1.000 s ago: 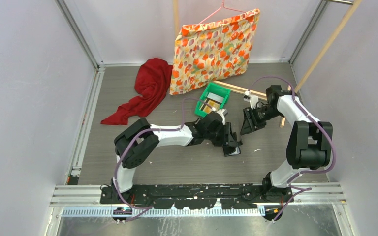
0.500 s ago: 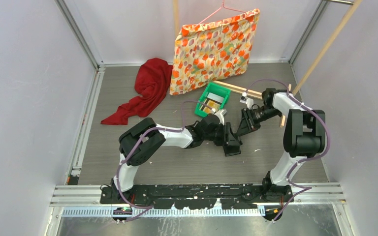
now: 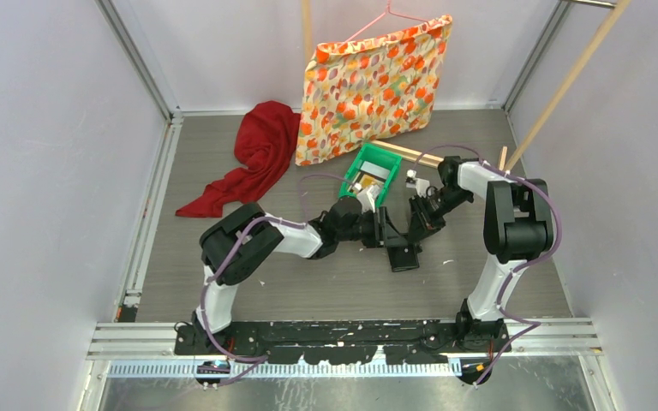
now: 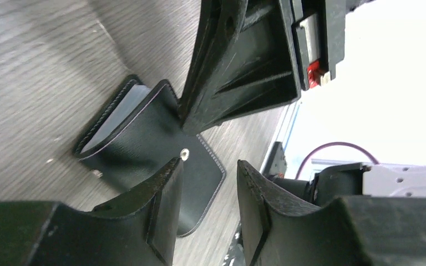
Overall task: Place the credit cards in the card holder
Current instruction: Close the card holder at the center of the board.
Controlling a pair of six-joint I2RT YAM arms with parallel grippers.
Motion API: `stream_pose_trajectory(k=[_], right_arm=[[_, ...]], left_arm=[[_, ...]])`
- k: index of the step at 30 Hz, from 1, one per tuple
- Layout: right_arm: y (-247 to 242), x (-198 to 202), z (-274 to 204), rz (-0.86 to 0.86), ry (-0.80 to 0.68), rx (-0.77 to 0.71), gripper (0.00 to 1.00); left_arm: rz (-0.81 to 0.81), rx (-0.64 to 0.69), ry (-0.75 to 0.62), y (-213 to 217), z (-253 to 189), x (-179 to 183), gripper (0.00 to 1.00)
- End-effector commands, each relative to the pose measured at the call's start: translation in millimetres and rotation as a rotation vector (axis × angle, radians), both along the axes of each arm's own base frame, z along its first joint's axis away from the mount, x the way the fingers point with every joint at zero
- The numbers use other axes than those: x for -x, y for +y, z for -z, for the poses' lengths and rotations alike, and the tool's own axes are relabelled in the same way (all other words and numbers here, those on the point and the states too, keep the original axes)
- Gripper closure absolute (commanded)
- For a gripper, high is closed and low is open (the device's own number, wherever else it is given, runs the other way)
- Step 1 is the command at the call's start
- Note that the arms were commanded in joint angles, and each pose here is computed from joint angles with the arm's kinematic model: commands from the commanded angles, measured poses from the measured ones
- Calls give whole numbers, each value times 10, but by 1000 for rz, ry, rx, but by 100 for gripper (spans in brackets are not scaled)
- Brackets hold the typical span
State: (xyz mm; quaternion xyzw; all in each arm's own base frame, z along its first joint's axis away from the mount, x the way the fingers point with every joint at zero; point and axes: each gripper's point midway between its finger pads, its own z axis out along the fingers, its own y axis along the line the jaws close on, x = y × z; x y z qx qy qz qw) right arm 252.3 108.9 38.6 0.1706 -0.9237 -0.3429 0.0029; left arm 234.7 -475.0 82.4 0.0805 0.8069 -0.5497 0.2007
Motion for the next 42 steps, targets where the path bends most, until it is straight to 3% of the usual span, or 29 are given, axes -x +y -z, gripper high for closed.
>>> stream_pose_trajectory(k=[1,5,8,9,12,15,20,23,36,39,42], right_arm=[[-63,-115,59,6,-34,61,81],[-40,-112,29,-27,-58,51,80],[-30,-105,9,-46,-77,49,80],[-30,-109,11,-49,-83,53,80],[-17,-102,22,-63,-87,56,80],[-15,-91,31,-76,-88,60,80],[-43,-95,38,-83,-102,75,80],[-44,-99,45,-86,-101,76,80],[112,-11,77,-186,-99,68,80],[158,2,65,-202,-98,63,80],[155,-8,41,-204,-113,63,80]], left_arm=[[19,63,-260,142,-562,-94,58],[-56,-237,-578,509,-641,-206,55],[-102,-332,-915,668,-889,-164,51],[-118,-331,-988,713,-940,-156,43],[-199,-289,-945,855,-858,-326,8],[-21,-170,-752,687,-610,-273,1],[29,-197,-680,579,-300,-244,8],[26,-240,-642,569,-146,-284,22],[110,-278,-595,328,112,-344,20],[134,-279,-582,282,180,-337,25],[147,-289,-567,281,241,-327,37]])
